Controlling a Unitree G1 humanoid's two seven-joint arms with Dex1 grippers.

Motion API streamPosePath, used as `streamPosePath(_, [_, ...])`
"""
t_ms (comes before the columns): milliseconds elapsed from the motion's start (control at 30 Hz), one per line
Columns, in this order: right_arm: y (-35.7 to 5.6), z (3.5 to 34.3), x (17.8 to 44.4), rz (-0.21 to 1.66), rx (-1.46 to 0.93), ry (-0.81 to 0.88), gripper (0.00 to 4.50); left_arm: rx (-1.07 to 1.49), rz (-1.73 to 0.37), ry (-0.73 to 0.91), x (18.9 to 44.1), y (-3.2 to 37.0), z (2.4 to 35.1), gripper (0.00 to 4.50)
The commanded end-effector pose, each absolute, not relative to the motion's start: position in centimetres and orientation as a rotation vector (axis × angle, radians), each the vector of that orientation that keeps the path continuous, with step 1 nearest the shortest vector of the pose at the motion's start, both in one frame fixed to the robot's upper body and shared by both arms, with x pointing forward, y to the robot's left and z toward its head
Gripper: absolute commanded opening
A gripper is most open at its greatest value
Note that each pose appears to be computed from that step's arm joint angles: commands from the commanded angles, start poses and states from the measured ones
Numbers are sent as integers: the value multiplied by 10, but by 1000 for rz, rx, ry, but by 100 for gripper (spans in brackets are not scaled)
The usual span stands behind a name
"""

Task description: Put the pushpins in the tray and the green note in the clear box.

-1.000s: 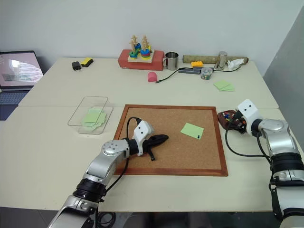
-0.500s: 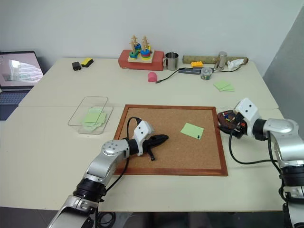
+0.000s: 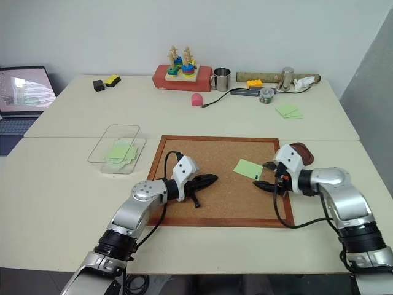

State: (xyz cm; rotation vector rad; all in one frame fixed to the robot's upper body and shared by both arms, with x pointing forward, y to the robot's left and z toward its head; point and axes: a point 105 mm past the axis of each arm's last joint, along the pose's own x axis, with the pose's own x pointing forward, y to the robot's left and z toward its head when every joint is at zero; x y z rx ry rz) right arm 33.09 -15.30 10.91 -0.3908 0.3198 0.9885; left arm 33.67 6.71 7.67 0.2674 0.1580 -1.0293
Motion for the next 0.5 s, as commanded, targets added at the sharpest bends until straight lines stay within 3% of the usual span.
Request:
streamPosePath(33, [-150, 118, 339, 991, -427, 275, 372, 271, -1057, 281, 325, 70, 46, 0])
streamPosePath(167, [-152, 116, 341, 990, -426, 281, 372, 270, -1054, 281, 325, 71, 46, 0])
streamPosePath(200, [-153, 116, 341, 989, -425, 281, 336, 269, -1053, 282, 325, 71, 46, 0])
streamPosePath(500, [-157, 114, 341, 987, -419, 288, 156, 267, -1054, 283, 323, 70, 46, 0])
